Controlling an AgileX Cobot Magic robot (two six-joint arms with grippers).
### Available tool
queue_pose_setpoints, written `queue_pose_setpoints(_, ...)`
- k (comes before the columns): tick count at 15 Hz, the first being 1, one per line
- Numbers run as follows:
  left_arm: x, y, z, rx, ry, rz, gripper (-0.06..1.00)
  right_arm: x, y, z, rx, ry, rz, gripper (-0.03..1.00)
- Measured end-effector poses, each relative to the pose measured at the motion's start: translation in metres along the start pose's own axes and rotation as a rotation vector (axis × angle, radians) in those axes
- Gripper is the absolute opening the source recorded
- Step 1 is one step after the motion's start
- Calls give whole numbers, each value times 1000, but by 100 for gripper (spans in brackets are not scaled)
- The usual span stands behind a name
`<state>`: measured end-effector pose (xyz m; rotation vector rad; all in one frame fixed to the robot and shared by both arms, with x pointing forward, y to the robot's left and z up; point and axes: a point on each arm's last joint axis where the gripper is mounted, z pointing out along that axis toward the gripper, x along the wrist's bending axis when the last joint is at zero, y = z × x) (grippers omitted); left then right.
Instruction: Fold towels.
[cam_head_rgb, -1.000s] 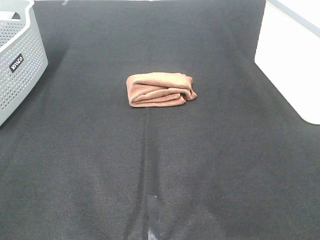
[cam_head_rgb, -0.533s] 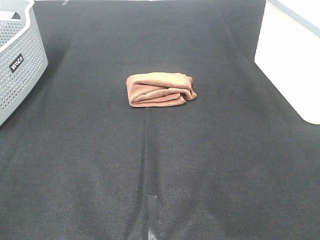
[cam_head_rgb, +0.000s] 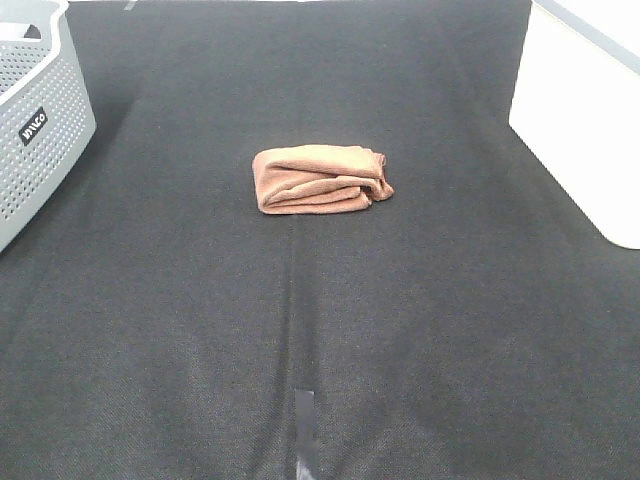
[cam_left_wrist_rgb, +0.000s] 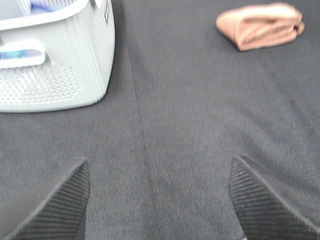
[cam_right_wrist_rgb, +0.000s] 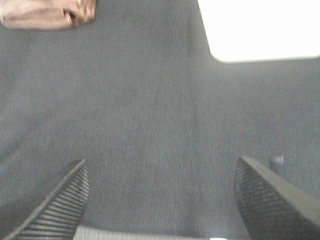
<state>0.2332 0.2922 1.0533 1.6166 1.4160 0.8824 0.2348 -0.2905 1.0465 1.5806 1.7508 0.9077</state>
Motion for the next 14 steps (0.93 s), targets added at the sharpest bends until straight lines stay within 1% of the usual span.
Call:
queue_pose_setpoints(1, 0, 0, 0, 0, 0, 0, 74, 0, 0, 0, 0, 0, 0, 75)
queue_pose_setpoints(3, 0, 0, 0, -1, 1, 1, 74, 1, -4, -6, -48, -3, -4, 75)
queue_pose_setpoints(4, 0, 0, 0, -1, 1, 1, 74, 1, -5, -6, -52, -3, -5, 75)
queue_pose_setpoints(14, 0, 0, 0, -1, 3, 2, 74, 1, -5, -6, -53, -2, -3, 75)
